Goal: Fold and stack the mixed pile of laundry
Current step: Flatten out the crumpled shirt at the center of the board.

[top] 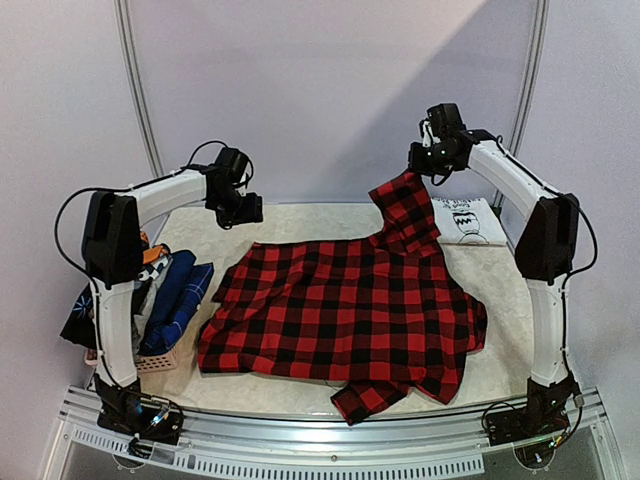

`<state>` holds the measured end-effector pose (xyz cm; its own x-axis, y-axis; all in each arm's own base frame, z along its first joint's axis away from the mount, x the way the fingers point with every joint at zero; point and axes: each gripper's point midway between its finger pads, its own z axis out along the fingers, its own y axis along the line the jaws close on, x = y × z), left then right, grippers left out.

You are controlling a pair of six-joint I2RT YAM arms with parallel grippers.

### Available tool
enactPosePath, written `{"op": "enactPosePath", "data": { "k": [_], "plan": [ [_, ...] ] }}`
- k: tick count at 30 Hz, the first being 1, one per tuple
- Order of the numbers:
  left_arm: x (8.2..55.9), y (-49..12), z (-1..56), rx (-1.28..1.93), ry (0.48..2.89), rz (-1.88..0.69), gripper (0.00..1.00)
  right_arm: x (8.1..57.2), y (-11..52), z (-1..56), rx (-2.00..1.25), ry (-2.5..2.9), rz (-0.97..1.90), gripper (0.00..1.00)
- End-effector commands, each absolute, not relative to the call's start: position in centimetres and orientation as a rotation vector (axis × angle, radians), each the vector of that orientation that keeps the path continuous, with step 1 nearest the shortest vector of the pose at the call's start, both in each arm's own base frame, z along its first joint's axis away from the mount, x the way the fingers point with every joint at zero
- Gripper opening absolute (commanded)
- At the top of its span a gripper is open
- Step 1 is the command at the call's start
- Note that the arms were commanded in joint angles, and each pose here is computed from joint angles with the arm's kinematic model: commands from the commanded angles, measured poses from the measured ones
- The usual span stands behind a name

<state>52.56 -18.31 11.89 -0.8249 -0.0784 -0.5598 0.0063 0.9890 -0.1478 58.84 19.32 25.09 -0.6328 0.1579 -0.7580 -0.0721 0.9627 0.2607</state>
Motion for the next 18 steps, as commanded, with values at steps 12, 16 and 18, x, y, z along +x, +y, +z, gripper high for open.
{"op": "enactPosePath", "data": {
  "k": [12,16,18],
  "plan": [
    [51.1,-20.1,6.5,0.097,2.568,-0.279,0.54,60.5,19.4,21.5,0.07,2.276,0.437,0.0],
    [51.5,-20.1,5.9,0.099,2.566,-0.279,0.47,60.2,19.6,21.0,0.058,2.292,0.448,0.0],
    [51.6,-19.9,5.5,0.109,2.572,-0.26,0.46,60.0,19.7,20.9,0.052,2.299,0.456,0.0]
  ]
}}
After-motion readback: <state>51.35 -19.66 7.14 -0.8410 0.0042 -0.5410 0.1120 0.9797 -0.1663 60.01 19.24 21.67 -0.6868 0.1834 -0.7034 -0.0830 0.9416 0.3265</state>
